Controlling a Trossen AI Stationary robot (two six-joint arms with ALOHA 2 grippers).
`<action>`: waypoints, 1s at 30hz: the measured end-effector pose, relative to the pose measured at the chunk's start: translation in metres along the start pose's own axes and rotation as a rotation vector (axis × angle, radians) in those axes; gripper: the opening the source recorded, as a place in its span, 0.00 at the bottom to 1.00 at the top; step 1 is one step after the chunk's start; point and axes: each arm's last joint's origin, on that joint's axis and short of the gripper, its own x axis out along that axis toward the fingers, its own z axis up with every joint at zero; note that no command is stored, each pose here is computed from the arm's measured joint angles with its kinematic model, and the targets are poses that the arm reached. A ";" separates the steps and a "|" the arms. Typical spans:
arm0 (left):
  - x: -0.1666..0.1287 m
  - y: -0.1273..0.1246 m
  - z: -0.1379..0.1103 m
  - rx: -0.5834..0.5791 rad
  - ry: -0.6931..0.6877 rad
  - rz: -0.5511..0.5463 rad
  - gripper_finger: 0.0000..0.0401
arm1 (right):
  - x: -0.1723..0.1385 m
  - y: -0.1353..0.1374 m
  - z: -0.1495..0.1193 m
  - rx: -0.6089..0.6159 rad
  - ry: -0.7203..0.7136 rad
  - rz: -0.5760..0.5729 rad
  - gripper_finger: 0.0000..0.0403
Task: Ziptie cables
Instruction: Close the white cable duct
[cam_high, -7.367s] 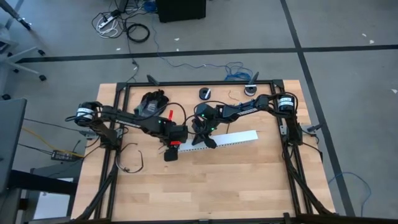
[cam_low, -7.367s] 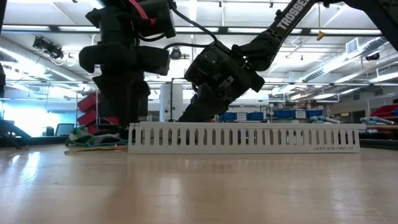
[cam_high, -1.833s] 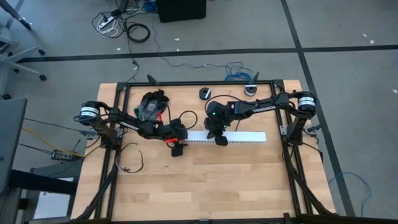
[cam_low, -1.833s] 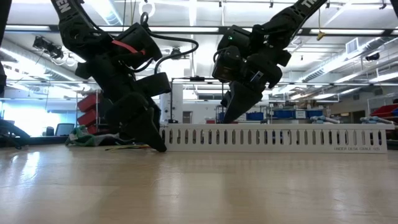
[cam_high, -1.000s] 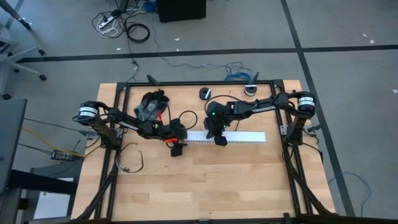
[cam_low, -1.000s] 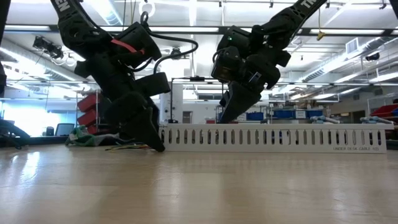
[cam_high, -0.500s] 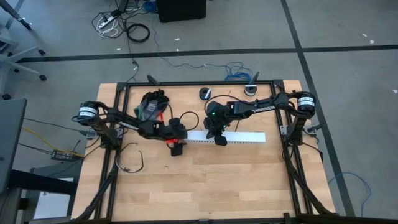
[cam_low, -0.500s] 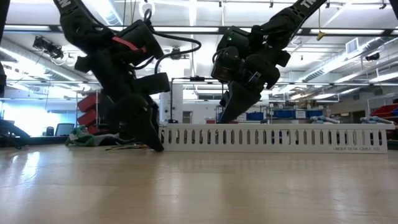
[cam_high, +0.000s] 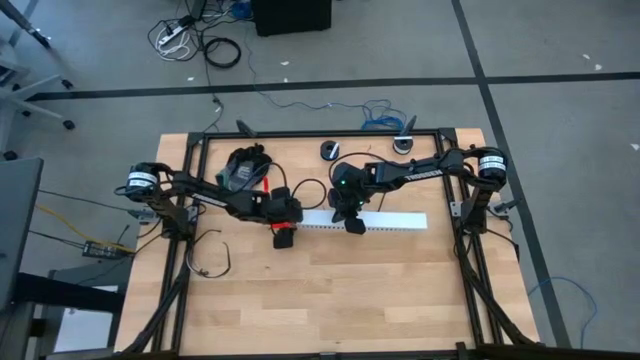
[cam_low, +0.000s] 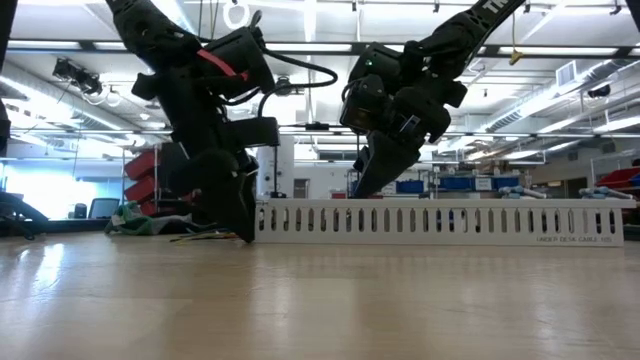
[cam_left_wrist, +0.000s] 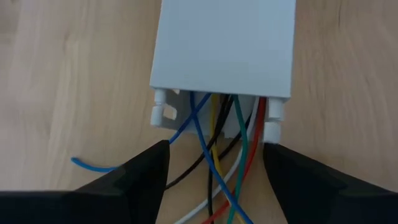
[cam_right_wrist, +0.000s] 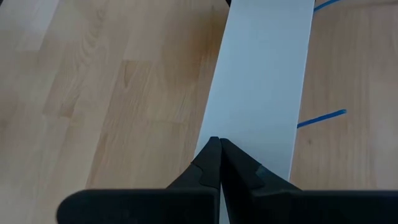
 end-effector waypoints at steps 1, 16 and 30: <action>0.000 0.000 0.000 0.002 -0.004 0.008 0.63 | 0.000 0.000 0.000 -0.001 0.001 0.000 0.00; 0.001 0.000 0.006 0.037 -0.055 -0.025 0.77 | 0.000 0.000 -0.001 -0.006 0.003 0.007 0.00; 0.005 0.000 0.009 0.056 -0.085 -0.031 0.77 | 0.000 0.001 -0.001 -0.012 0.003 0.009 0.00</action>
